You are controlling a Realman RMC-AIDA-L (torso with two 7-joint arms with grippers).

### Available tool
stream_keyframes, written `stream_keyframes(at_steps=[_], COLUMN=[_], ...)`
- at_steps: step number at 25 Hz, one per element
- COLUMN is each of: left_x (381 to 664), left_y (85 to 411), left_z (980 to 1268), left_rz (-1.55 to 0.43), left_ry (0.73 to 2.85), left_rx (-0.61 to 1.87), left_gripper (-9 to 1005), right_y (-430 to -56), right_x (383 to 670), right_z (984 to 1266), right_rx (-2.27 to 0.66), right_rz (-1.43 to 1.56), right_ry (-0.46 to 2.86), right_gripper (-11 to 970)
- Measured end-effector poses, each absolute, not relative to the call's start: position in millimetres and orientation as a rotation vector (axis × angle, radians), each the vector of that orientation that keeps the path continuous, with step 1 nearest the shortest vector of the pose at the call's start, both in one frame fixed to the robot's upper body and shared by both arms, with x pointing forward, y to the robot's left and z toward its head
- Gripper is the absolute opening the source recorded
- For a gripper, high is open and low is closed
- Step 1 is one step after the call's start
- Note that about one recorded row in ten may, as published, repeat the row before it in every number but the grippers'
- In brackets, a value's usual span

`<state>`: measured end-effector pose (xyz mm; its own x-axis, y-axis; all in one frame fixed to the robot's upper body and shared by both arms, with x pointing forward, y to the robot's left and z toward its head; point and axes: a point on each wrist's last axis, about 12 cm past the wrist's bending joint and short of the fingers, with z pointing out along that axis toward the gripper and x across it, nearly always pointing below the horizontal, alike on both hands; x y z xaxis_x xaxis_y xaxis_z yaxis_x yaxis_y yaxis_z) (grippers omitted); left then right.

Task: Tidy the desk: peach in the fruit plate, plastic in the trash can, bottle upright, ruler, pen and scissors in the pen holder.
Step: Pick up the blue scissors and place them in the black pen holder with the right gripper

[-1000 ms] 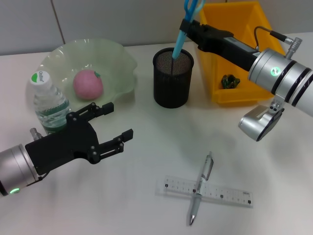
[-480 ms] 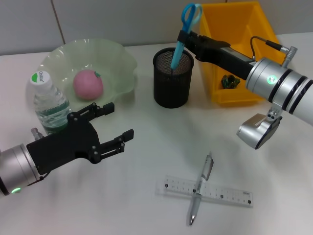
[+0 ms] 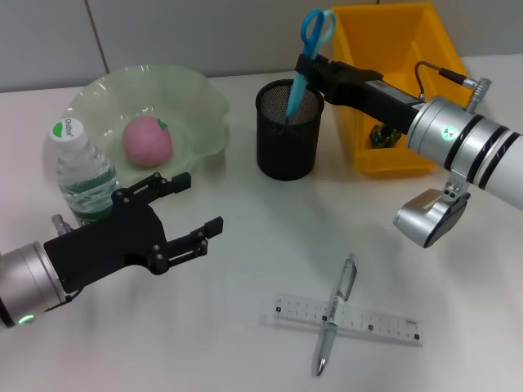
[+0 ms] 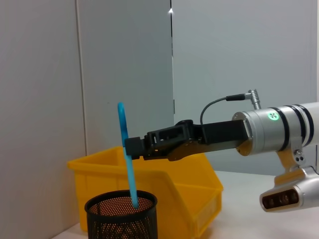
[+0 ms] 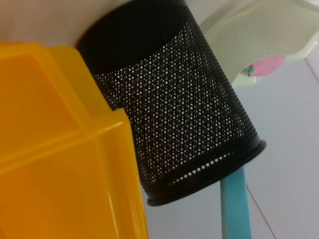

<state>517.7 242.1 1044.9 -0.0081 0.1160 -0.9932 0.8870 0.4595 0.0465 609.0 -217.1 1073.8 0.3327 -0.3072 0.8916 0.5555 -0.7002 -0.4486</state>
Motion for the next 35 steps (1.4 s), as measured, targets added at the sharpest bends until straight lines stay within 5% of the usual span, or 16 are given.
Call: stream_keyframes(at_steps=[18, 35], left_x=[515.8, 517.0], left_y=[243.4, 244.1], left_z=[1044.2, 1045.6], left_rz=[-0.776, -0.769], left_ry=[1.466, 1.461], left_rx=[0.935, 0.934], left_gripper=[780, 780], right_y=[-210.0, -208.5], right_x=[610.1, 613.1], right_z=[1070.8, 1074.6], right_rx=[-1.863, -1.84], right_rz=[-1.42, -1.43], right_ry=[-0.193, -0.16], right_gripper=[236, 458])
